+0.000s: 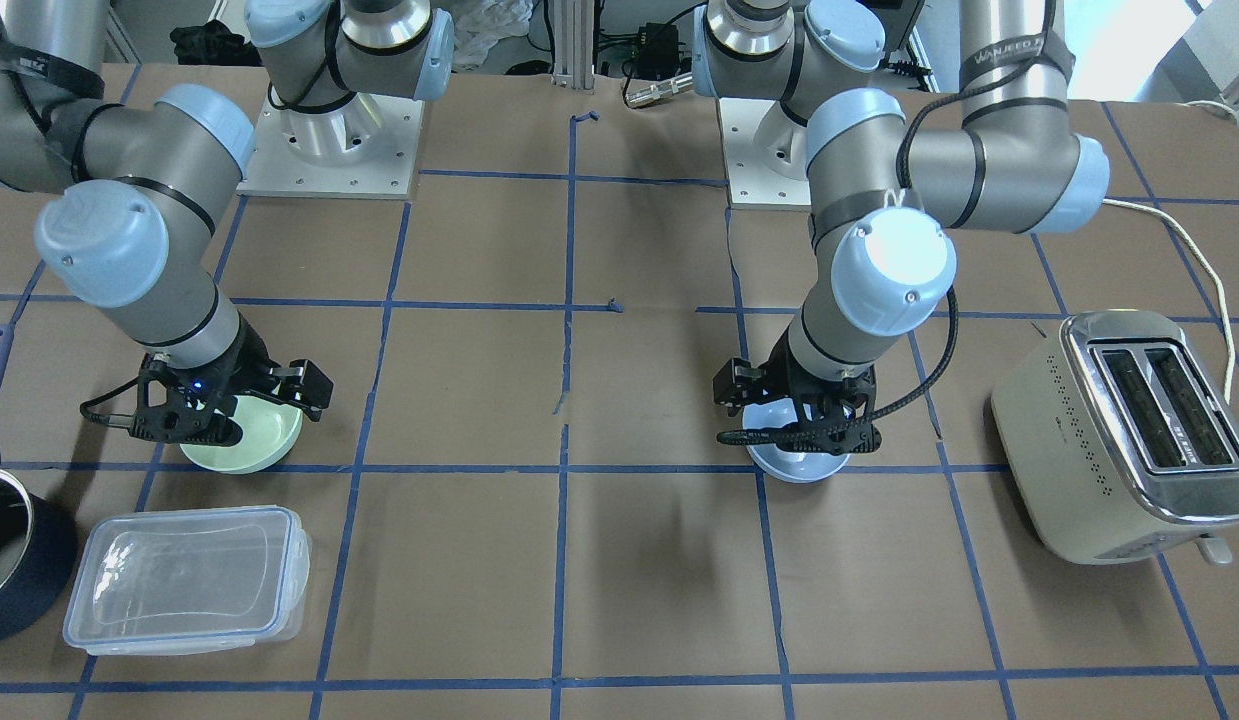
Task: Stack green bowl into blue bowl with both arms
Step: 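Lower the left gripper onto the blue bowl while the right lowers onto the green bowl, then lift the blue bowl with the left gripper while the right grips the green bowl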
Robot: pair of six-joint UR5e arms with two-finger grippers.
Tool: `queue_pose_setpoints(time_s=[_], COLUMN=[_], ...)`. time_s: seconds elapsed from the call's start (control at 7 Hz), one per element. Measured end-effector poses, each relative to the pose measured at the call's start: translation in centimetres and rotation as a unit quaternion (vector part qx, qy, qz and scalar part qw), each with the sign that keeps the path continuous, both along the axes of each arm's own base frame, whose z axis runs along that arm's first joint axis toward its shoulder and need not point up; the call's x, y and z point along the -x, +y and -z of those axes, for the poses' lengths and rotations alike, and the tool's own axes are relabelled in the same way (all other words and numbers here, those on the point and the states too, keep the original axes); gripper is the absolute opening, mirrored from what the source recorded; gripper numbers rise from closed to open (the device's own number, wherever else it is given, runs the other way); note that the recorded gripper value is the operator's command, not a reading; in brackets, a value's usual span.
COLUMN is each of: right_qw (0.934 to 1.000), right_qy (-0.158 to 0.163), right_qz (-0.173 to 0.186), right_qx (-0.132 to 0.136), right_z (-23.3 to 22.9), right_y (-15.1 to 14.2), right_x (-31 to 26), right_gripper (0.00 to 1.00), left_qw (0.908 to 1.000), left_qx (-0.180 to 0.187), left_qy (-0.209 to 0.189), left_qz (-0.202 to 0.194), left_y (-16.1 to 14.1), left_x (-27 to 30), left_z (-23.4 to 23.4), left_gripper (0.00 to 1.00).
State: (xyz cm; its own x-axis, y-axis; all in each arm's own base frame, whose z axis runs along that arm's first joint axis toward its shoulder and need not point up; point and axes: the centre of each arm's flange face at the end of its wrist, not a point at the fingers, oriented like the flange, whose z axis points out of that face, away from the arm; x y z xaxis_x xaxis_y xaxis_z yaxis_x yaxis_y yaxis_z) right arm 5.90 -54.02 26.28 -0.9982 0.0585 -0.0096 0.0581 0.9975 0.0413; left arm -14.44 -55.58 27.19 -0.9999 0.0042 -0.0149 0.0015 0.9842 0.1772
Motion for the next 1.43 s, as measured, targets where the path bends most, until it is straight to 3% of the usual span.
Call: queue_pose_setpoints(time_s=[0.14,0.29,0.43,0.57,0.71,0.86,1.0,1.14,1.29,1.43], right_qw=[1.0000,0.9999,0.9999,0.9998,0.9997,0.9997,0.9998,0.9998,0.9999,0.9998], right_qy=[0.000,-0.001,-0.001,-0.002,-0.003,-0.002,-0.001,0.000,0.001,0.007], right_qz=[-0.002,-0.006,-0.011,-0.012,-0.013,-0.013,-0.013,-0.013,-0.013,-0.013], right_qx=[-0.005,-0.009,-0.013,-0.018,-0.021,-0.020,-0.016,-0.012,-0.011,-0.012], right_z=[1.1,2.1,3.2,4.2,5.0,5.5,6.0,6.5,6.6,6.7], right_y=[-0.3,-0.6,-0.9,-1.2,-1.2,-1.1,-1.1,-1.2,-1.2,-1.2], right_x=[0.1,0.2,0.3,0.5,0.5,0.5,0.5,0.6,0.6,0.8], right_gripper=[1.00,1.00,1.00,1.00,1.00,0.88,0.62,0.25,0.00,0.00], left_qw=[0.9998,0.9993,0.9988,0.9983,0.9980,0.9979,0.9980,0.9983,0.9989,0.9991], left_qx=[-0.021,-0.037,-0.049,-0.059,-0.064,-0.064,-0.062,-0.056,-0.042,-0.029], left_qy=[0.000,0.000,0.000,0.000,0.001,0.002,0.002,0.003,0.004,0.005], left_qz=[-0.001,-0.002,-0.001,0.001,0.003,0.008,0.012,0.014,0.021,0.030], left_y=[-0.1,0.0,0.3,0.6,0.9,0.9,0.8,0.6,0.3,0.2], left_x=[-0.1,-0.1,0.0,0.1,0.3,0.4,0.5,0.5,0.7,1.3], left_z=[2.6,4.4,5.7,6.7,7.2,7.3,7.2,6.9,6.0,4.6], left_gripper=[0.98,0.77,0.36,0.00,0.00,0.00,0.00,0.00,0.00,0.00])
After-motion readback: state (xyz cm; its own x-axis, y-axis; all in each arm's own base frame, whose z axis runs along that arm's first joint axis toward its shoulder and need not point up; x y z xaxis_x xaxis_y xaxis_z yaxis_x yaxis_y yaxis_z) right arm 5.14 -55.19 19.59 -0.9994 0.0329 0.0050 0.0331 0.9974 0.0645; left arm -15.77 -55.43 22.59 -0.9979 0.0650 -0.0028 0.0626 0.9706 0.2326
